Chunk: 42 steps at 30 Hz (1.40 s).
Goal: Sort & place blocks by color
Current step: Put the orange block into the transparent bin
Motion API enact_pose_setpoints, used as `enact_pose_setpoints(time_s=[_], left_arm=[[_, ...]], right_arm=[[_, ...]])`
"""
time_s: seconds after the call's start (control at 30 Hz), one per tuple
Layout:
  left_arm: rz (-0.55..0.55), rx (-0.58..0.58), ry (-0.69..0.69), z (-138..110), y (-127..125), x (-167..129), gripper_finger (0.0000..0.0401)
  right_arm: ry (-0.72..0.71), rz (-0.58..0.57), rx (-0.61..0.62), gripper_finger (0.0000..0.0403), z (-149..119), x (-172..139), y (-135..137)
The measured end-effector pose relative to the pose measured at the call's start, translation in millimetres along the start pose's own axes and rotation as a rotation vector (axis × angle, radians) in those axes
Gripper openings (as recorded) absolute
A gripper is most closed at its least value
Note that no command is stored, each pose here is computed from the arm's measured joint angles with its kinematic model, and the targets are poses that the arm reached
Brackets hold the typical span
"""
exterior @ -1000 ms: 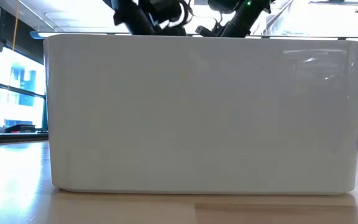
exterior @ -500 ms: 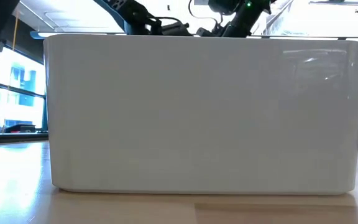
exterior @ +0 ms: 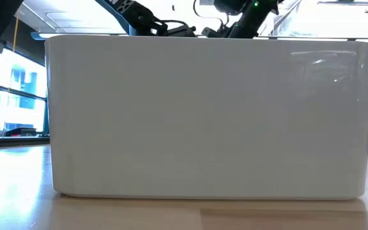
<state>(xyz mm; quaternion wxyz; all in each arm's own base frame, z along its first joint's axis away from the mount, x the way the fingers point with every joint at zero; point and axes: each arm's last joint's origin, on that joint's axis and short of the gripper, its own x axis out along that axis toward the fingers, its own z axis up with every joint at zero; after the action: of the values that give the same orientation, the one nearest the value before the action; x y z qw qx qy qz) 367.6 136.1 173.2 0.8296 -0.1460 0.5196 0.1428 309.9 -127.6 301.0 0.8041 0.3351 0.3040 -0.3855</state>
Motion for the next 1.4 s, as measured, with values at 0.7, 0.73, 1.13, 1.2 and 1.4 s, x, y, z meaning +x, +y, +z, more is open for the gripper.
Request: enact_pose_setpoints(time_s=[0.7, 0.73, 1.13, 1.2, 1.4], left_arm=[[0.028, 0.034, 0.014, -1, 1, -2, 0.0192], [0.029, 0.033, 0.019, -2, 1, -4, 0.0192], [0.07, 0.124, 0.142, 16, 3, -41, 0.0193], [0.084, 0.137, 0.165, 18, 3, -47, 0.0193], [0.106, 0.145, 0.135, 18, 1, -79, 0.0193]], right_arm=[[-0.003, -0.004, 0.0, 0.0156, 0, 0, 0], [-0.003, -0.005, 0.0, 0.0156, 0, 0, 0], [-0.004, -0.004, 0.012, 0.0156, 0, -1, 0], [-0.003, -0.004, 0.01, 0.0156, 0, -1, 0], [0.021, -0.027, 0.0, 0.0156, -2, 0, -2]])
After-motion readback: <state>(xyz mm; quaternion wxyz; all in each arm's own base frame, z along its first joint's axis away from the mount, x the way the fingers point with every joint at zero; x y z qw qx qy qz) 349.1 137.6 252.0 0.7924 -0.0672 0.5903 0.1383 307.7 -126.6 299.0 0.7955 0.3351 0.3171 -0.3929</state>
